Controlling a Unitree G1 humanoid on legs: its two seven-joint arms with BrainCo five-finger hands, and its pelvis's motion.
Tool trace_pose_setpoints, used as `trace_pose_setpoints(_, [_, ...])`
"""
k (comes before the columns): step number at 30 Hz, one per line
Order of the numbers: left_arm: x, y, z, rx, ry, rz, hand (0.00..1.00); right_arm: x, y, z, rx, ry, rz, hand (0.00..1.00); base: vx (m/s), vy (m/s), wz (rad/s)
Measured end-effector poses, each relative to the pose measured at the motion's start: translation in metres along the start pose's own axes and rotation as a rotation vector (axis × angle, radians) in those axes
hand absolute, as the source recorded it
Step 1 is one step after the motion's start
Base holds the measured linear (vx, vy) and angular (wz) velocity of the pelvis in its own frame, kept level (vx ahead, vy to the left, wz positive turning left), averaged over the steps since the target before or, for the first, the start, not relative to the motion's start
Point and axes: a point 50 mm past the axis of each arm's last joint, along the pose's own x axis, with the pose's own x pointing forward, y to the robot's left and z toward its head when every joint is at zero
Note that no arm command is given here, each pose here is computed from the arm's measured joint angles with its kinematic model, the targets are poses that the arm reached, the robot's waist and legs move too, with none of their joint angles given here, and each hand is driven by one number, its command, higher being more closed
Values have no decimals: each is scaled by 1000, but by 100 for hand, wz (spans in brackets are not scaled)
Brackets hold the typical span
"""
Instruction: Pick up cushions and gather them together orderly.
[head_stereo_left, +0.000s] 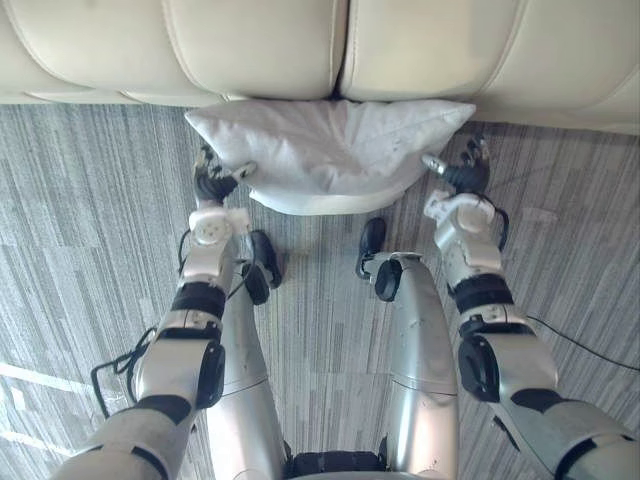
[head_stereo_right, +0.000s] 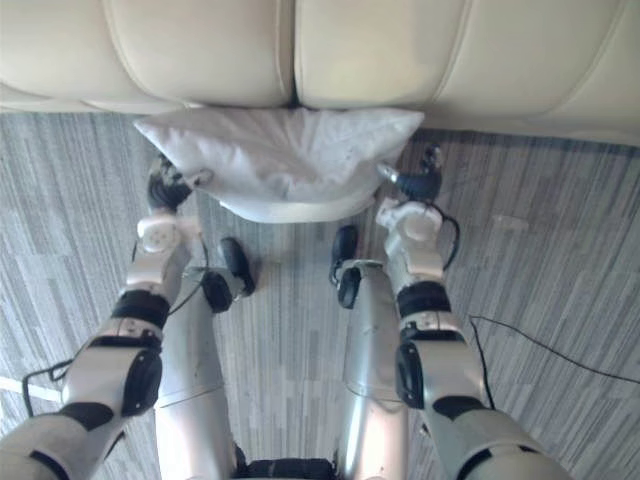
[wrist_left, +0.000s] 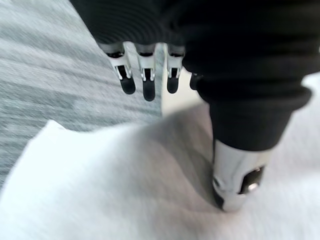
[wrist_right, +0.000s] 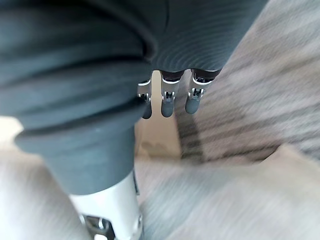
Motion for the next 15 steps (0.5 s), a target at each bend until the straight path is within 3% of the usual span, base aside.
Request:
trace_pose_setpoints(5, [1, -8, 15, -8, -54, 31, 100, -8, 25, 8, 6, -41, 40, 100, -47, -12, 4])
trace_pose_setpoints(15, [-18, -18, 4, 22, -81, 7, 100, -32, 18, -14, -53, -55, 83, 100, -40, 2, 6])
